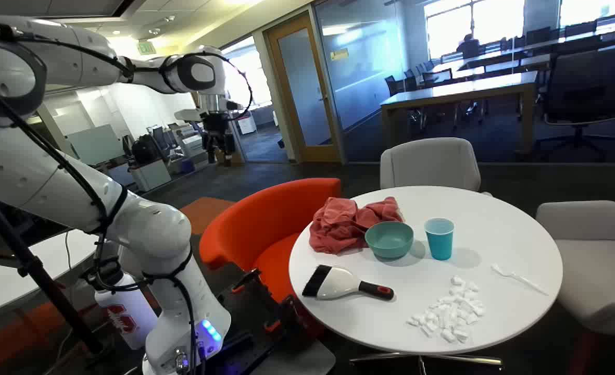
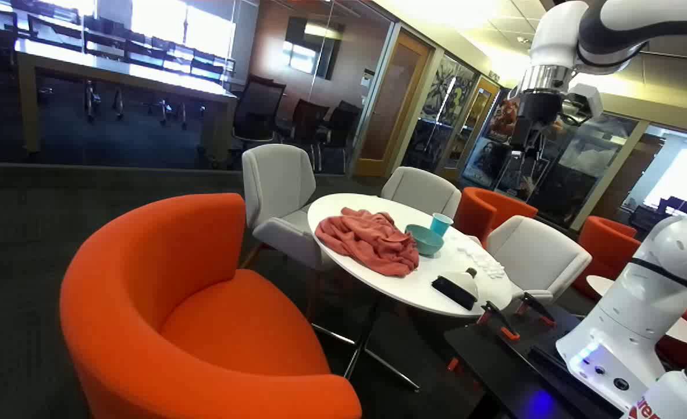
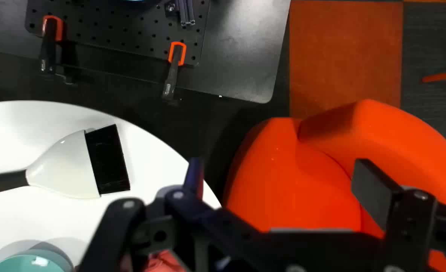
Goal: Sweep the white things on the table to the left
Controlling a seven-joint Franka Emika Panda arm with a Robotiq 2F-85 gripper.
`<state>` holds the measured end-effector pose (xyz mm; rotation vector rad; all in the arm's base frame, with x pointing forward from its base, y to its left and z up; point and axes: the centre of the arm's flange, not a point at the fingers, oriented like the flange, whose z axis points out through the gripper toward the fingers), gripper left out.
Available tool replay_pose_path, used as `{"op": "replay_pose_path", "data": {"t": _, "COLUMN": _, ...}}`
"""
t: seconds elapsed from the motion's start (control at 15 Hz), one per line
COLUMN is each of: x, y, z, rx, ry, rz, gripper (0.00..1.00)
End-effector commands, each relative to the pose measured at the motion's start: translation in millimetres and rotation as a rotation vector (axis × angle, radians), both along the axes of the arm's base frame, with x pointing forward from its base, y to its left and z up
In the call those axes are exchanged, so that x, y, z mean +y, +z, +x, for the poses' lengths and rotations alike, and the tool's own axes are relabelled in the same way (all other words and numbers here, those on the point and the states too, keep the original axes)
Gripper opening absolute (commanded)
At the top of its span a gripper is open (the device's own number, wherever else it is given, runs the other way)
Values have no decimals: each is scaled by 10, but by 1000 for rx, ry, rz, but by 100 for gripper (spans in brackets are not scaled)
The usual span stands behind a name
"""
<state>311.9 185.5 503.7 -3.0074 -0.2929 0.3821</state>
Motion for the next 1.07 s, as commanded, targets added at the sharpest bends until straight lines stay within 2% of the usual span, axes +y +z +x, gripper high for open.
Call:
{"op": "replay_pose_path", "data": {"t": 0.0, "x": 0, "y": 0, "z": 0, "rx": 0, "ry": 0, "rz": 0, "gripper": 100}}
{"op": "replay_pose_path", "data": {"t": 0.33, "x": 0, "y": 0, "z": 0, "rx": 0, "ry": 0, "rz": 0, "gripper": 100}}
{"op": "replay_pose_path", "data": {"t": 0.47, "x": -162, "y": -18, "z": 92, "rx": -34, "ry": -85, "rz": -19, "gripper": 100}}
{"op": "replay_pose_path", "data": {"t": 0.67, "x": -609, "y": -120, "z": 292, "rx": -69, "ry": -252, "rz": -32, "gripper": 100}}
{"op": "replay_pose_path", "data": {"t": 1.0, "x": -1700, "y": -569, "z": 555, "rx": -109, "ry": -519, "rz": -51, "gripper": 100}}
